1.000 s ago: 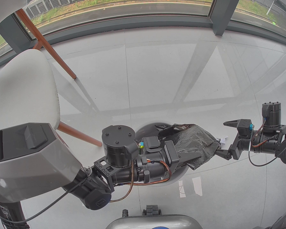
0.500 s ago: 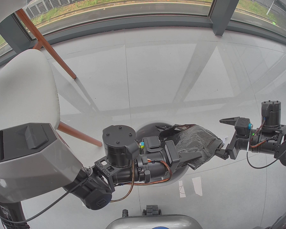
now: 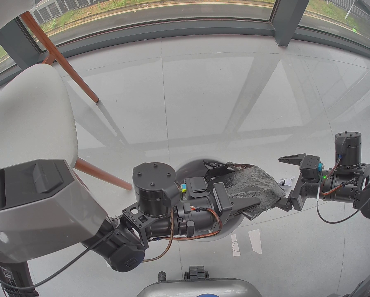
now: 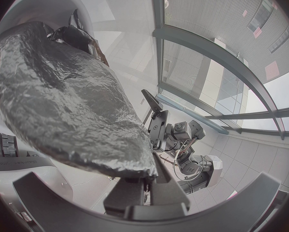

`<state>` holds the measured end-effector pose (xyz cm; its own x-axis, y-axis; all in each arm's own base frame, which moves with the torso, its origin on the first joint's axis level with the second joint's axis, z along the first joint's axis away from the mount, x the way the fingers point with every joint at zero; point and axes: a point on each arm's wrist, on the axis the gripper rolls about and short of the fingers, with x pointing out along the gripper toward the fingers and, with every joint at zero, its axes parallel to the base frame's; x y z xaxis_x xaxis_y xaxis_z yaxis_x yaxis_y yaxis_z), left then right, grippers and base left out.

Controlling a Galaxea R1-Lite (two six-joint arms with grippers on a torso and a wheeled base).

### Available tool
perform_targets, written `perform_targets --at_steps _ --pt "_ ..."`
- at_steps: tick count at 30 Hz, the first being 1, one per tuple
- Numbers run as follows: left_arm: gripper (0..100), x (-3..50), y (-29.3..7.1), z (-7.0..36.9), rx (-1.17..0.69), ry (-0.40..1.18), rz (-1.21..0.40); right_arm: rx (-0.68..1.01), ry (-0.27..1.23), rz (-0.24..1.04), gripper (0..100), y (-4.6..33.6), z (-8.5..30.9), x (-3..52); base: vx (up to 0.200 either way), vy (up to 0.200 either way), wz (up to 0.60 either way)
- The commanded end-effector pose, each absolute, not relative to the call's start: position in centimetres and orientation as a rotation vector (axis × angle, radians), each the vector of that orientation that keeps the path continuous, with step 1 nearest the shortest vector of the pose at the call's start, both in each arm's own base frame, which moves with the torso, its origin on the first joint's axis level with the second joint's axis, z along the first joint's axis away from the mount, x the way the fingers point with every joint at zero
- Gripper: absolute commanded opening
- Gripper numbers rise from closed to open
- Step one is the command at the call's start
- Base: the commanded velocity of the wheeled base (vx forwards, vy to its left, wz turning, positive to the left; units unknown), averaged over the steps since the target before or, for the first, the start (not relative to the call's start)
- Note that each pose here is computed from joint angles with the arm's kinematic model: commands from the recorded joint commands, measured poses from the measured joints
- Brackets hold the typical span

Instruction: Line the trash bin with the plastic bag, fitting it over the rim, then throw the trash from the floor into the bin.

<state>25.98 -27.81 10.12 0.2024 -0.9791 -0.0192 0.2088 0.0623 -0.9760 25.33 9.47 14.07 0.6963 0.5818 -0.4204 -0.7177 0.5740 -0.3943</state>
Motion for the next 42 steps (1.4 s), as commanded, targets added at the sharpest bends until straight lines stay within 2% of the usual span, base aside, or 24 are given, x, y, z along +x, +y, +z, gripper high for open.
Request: perform_targets --at_steps 1,5,6,17,26,42 --pt "0 26.0 -27.8 10.1 -1.11 0.925 -1.126 -0.576 0.255 0.771 100 9.5 14.1 25.3 0.0 0.0 0.0" --pt "0 26.0 -27.8 10.1 -1.11 0.925 -1.126 -0.576 0.255 0.771 100 9.5 14.1 25.3 0.0 0.0 0.0" --pt "0 26.0 -27.8 10.1 -1.11 0.925 -1.124 -0.573 0.255 0.772 0 9.5 14.1 25.3 0.0 0.0 0.0" --pt "0 26.0 -27.7 9.8 -1.106 0.928 -1.114 -0.559 0.278 0.777 0 9.5 13.7 25.0 0.0 0.0 0.0" --pt "0 26.3 -27.8 9.1 -1.104 0.933 -1.096 -0.562 0.295 0.843 0 10.6 13.0 23.7 0.0 0.0 0.0" --pt "0 27.0 -26.6 9.9 -1.122 0.884 -1.067 -0.47 0.277 0.85 0 11.9 14.2 24.2 0.0 0.0 0.0"
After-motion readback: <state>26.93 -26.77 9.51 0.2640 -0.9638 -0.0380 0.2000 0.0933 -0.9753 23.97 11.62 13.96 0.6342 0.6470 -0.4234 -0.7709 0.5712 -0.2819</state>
